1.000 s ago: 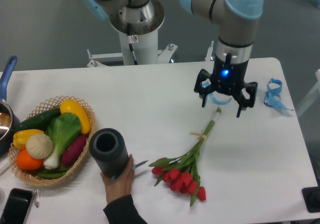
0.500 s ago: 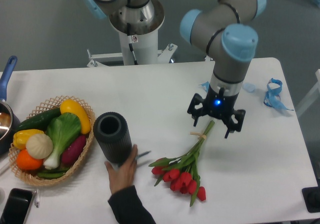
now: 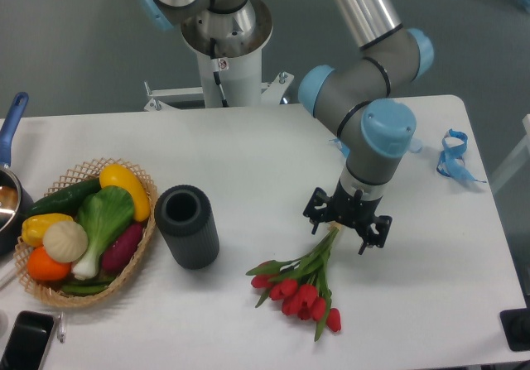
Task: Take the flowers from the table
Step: 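Lower the open gripper over the tulip stems near the twine tie, then close the gripper around the tulip stems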
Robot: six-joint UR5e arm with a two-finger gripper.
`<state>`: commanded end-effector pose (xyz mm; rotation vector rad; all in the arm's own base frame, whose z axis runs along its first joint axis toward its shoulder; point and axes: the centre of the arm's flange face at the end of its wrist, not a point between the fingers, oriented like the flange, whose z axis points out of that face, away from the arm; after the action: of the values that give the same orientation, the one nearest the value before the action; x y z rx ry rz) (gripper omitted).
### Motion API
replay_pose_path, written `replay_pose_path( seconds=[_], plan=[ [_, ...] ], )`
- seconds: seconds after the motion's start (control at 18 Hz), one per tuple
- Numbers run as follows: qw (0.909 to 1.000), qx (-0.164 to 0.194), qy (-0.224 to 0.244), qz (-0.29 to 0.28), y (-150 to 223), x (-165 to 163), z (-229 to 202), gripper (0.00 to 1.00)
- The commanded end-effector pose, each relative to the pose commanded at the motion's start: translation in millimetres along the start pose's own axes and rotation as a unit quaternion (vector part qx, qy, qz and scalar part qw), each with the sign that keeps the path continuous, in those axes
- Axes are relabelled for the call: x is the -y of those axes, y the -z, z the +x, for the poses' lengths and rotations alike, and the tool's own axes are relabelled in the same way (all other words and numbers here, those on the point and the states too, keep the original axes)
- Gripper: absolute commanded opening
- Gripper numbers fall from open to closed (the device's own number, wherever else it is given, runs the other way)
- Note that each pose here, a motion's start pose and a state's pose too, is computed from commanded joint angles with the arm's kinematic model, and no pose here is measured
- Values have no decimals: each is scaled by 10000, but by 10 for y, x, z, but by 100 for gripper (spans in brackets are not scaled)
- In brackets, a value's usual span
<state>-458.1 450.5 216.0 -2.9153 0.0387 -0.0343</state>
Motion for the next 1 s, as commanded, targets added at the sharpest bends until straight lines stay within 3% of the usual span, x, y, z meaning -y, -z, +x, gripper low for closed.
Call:
replay_pose_path(
  seconds=[0.39,0.78,1.0],
  plan=[
    [9994,196,-99,-273,-137,16,50,100],
    [9991,362,-102,-171,-302,91,47,99],
    [9991,358,-101,-181,-310,93,57,77]
  ],
)
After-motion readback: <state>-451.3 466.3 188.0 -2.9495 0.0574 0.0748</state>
